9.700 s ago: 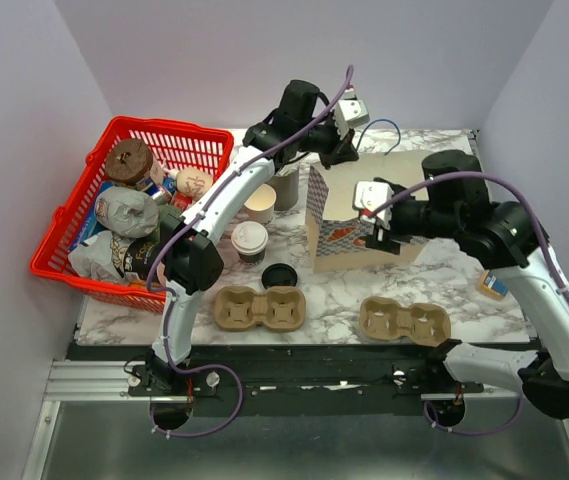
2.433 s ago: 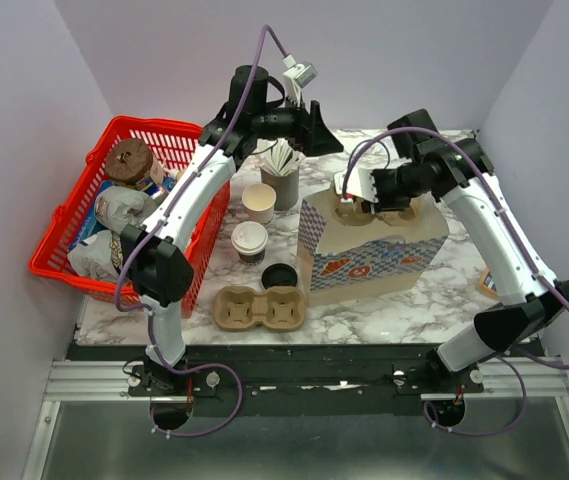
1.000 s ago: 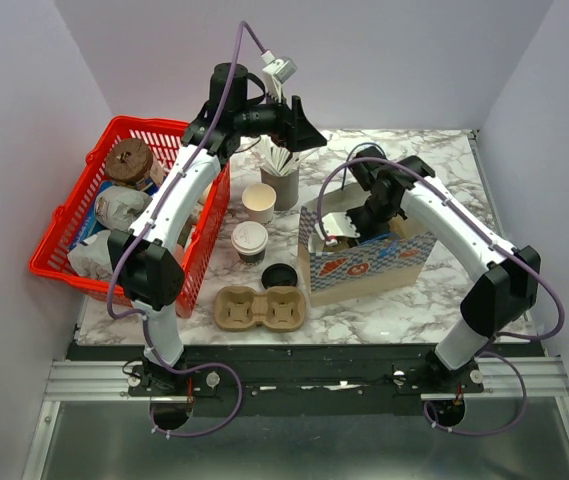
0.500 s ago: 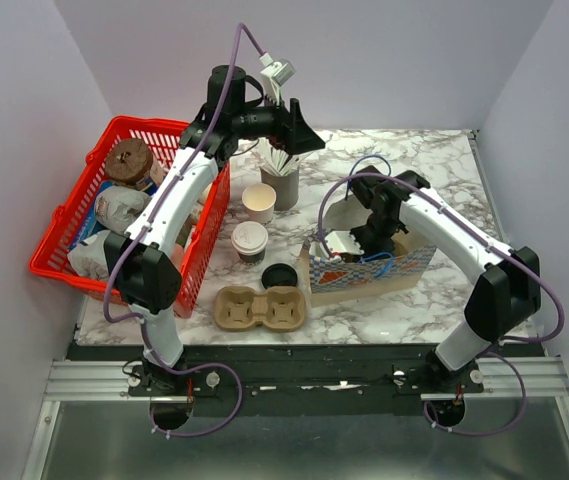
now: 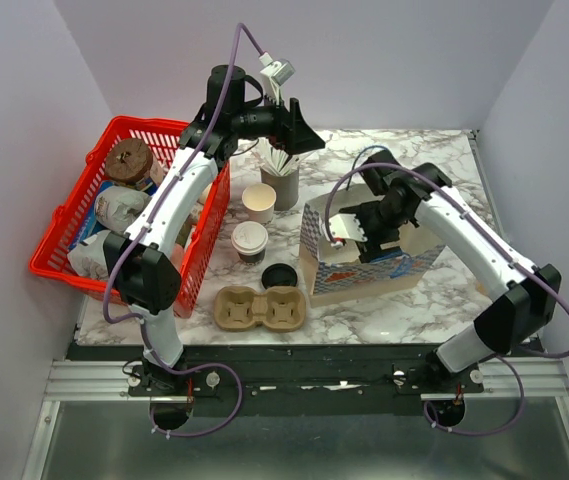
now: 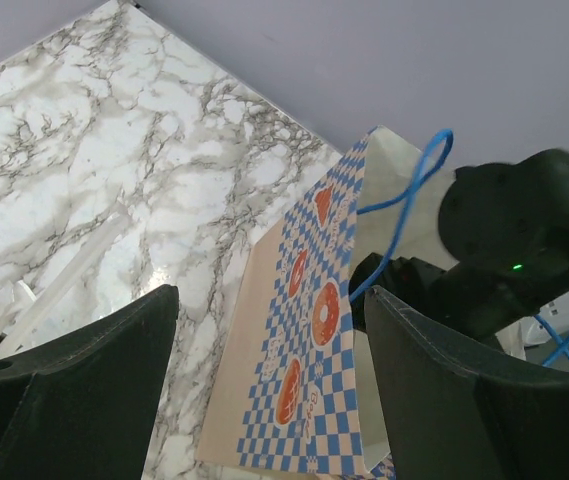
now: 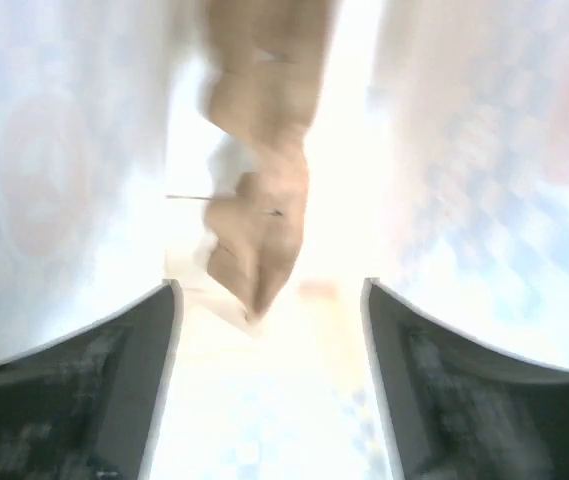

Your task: Pack the takeout coffee

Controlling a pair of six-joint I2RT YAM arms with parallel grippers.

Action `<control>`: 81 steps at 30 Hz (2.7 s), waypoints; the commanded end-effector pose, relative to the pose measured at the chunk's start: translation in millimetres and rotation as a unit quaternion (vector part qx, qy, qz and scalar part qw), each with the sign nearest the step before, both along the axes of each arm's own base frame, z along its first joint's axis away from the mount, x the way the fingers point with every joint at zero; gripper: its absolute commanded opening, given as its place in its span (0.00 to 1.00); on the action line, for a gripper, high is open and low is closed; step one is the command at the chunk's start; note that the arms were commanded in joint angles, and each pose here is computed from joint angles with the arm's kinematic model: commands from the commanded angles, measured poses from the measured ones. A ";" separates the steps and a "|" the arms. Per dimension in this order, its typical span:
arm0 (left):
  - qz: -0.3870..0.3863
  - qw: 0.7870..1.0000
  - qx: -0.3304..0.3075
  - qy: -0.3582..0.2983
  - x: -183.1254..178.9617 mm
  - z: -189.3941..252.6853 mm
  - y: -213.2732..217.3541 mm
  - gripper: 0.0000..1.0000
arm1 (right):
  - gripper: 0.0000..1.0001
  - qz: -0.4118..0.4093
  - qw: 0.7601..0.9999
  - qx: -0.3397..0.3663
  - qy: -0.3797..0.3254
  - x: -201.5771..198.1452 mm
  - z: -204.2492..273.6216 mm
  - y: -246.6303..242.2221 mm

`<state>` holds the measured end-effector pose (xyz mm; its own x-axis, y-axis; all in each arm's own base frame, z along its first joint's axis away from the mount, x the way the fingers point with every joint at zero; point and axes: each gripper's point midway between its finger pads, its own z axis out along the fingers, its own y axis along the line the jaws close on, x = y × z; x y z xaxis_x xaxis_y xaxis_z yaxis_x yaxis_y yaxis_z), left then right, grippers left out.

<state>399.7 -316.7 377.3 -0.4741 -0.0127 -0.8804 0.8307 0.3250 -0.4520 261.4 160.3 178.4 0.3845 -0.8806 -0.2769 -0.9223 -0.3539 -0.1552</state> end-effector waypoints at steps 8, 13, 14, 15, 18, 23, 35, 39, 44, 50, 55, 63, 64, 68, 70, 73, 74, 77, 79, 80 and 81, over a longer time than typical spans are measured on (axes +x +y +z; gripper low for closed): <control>-0.062 0.996 0.010 -0.065 -23.0 11.6 -14.2 0.83 | 1.00 -0.101 0.989 0.092 -0.056 -24.1 81.3 -3.1; -0.123 0.984 0.055 -0.116 -60.3 -8.0 -33.3 0.83 | 1.00 -0.153 0.956 0.188 -0.166 -7.1 147.8 0.6; -0.126 0.983 0.064 -0.119 -63.3 -14.8 -35.1 0.84 | 1.00 -0.177 0.941 0.216 -0.189 -8.5 165.5 -2.1; -0.130 0.981 0.073 -0.120 -67.9 -19.3 -37.4 0.84 | 1.00 -0.188 0.929 0.240 -0.209 -7.1 179.8 -3.0; -0.138 0.974 0.103 -0.149 -74.0 -30.2 -46.1 0.84 | 1.00 -0.236 0.876 0.322 -0.270 -2.7 225.2 -8.3; -0.153 0.968 0.134 -0.150 -73.0 -51.0 -61.1 0.85 | 1.00 -0.318 0.800 0.388 -0.329 9.6 264.0 -28.6; -0.120 0.968 0.161 -0.153 -45.4 -73.1 -83.8 0.71 | 1.00 -0.407 0.766 0.390 -0.308 42.7 245.1 -59.1; -0.123 0.969 0.152 -0.151 -48.7 -68.1 -84.6 0.73 | 1.00 -0.405 0.780 0.384 -0.282 46.5 231.7 -52.8; -0.066 0.964 0.132 -0.219 -56.9 -17.3 -61.1 0.98 | 1.00 -0.417 0.774 0.396 -0.266 50.6 228.6 -48.4; -0.022 0.957 0.173 -0.233 -66.1 7.5 1.4 0.99 | 1.00 -0.421 0.768 0.408 -0.257 54.4 229.7 -44.5; -0.115 0.934 0.279 -0.190 -102.0 -51.1 55.6 0.98 | 1.00 -0.413 0.775 0.409 -0.248 55.2 226.8 -40.1; -0.185 0.874 0.422 -0.153 -107.3 -159.2 105.7 0.98 | 1.00 -0.414 0.776 0.411 -0.238 59.3 223.7 -35.9; -0.190 0.869 0.432 -0.148 -104.4 -169.1 107.4 0.98 | 1.00 -0.413 0.777 0.412 -0.237 59.3 222.7 -35.1; -0.183 0.857 0.462 -0.135 -88.9 -189.9 111.5 0.98 | 1.00 -0.409 0.782 0.410 -0.231 55.5 216.8 -33.9; -0.186 0.847 0.479 -0.133 -83.2 -197.5 115.7 0.98 | 1.00 -0.407 0.785 0.409 -0.227 53.0 213.6 -33.5; -0.178 0.842 0.493 -0.131 -76.1 -203.5 117.8 0.99 | 1.00 -0.404 0.789 0.407 -0.223 50.9 209.0 -32.3; -0.178 0.840 0.496 -0.130 -75.6 -204.7 119.1 0.98 | 1.00 -0.404 0.789 0.406 -0.221 49.9 207.9 -32.7; -0.177 0.830 0.513 -0.126 -72.7 -211.1 125.6 0.98 | 1.00 -0.402 0.793 0.405 -0.215 49.5 205.0 -30.5; -0.177 0.825 0.523 -0.123 -71.4 -214.8 129.0 0.99 | 1.00 -0.399 0.795 0.406 -0.211 49.2 204.1 -28.9; -0.177 0.824 0.524 -0.123 -71.1 -215.4 129.2 0.98 | 1.00 -0.398 0.795 0.407 -0.209 49.0 204.6 -28.1; -0.180 0.822 0.526 -0.121 -71.6 -217.1 130.2 0.98 | 1.00 -0.398 0.796 0.406 -0.208 49.8 204.2 -27.6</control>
<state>318.6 -195.6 165.3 -0.1094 0.8909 -0.4408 0.9845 0.1583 0.0757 314.2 127.0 382.4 -0.0090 -0.5036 -0.8639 -0.5871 0.7020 -0.4031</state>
